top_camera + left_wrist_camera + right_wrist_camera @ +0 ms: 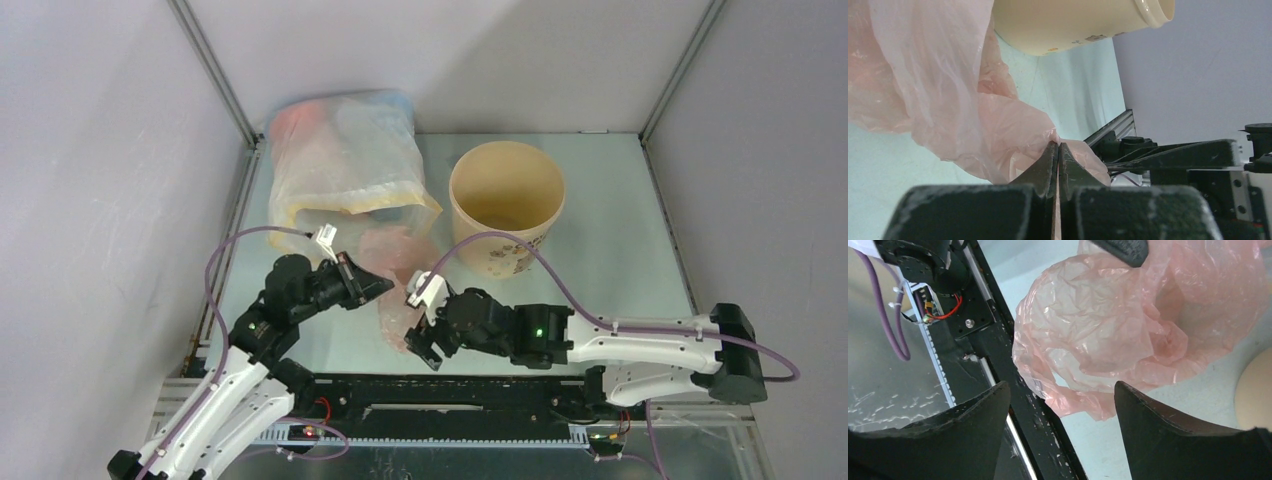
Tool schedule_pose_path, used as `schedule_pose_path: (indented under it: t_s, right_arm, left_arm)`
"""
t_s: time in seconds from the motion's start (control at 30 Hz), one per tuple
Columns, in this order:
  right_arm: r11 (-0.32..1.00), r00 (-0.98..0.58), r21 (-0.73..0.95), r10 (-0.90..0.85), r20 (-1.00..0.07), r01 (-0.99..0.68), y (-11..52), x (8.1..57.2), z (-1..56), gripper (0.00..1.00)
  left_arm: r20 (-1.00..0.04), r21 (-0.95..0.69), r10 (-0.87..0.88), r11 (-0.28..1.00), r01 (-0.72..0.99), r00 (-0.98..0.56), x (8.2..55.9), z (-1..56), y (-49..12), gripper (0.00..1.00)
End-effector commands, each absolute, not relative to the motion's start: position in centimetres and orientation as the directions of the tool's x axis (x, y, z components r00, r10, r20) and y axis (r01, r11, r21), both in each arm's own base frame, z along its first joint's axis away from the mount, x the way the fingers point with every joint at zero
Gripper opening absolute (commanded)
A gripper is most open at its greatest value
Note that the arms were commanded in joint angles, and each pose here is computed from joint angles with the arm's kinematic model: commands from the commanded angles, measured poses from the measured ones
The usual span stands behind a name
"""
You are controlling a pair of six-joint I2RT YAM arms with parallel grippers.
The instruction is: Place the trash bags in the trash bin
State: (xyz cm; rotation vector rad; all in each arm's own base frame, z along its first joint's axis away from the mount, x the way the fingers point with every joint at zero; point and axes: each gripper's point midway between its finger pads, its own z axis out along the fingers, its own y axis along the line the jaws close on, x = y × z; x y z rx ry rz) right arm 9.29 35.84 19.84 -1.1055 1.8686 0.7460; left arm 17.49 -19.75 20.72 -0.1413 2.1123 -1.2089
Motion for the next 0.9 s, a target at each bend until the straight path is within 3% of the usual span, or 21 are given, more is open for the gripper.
schedule_pose_path:
  t_s: [0.0,0.2,0.27,0.33,0.4,0.47,0.6,0.87]
  right_arm:
    - [0.448,-0.227,0.012,-0.429,-0.874,-0.894,36.5,9.2,18.5,0.80]
    - [0.501,-0.219,-0.067,-0.491,-0.843,-0.863,36.3,10.1,15.2,0.80]
    - [0.527,-0.219,-0.091,-0.496,-0.840,-0.845,36.4,10.8,14.6,0.74]
    - [0.561,-0.223,-0.105,-0.486,-0.845,-0.821,36.4,11.4,14.5,0.53]
    - [0.588,-0.229,-0.105,-0.466,-0.855,-0.802,36.2,11.8,15.0,0.23]
    - [0.602,-0.232,-0.093,-0.439,-0.868,-0.793,35.8,11.9,15.9,0.02]
    - [0.651,-0.267,-0.032,-0.354,-0.896,-0.758,34.3,12.7,18.5,0.00]
    - [0.750,-0.444,0.200,-0.137,-0.885,-0.631,29.3,15.7,20.8,0.00]
  left_arm:
    - [-0.543,-0.807,-0.450,0.514,0.291,-0.709,18.3,24.1,-20.4,0.00]
    - [-0.539,-0.812,-0.458,0.507,0.290,-0.707,18.5,24.1,-20.5,0.01]
    - [-0.536,-0.815,-0.460,0.501,0.291,-0.708,18.5,24.1,-20.6,0.01]
    - [-0.537,-0.814,-0.457,0.503,0.292,-0.709,18.5,24.0,-20.6,0.03]
    - [-0.550,-0.805,-0.451,0.511,0.301,-0.703,18.6,24.1,-20.6,0.07]
    - [-0.578,-0.785,-0.444,0.534,0.316,-0.685,18.7,24.3,-20.2,0.19]
    - [-0.634,-0.727,-0.436,0.617,0.301,-0.639,18.8,24.5,-18.5,0.55]
    - [-0.694,-0.688,-0.518,0.681,0.250,-0.500,17.7,25.9,-14.2,0.82]
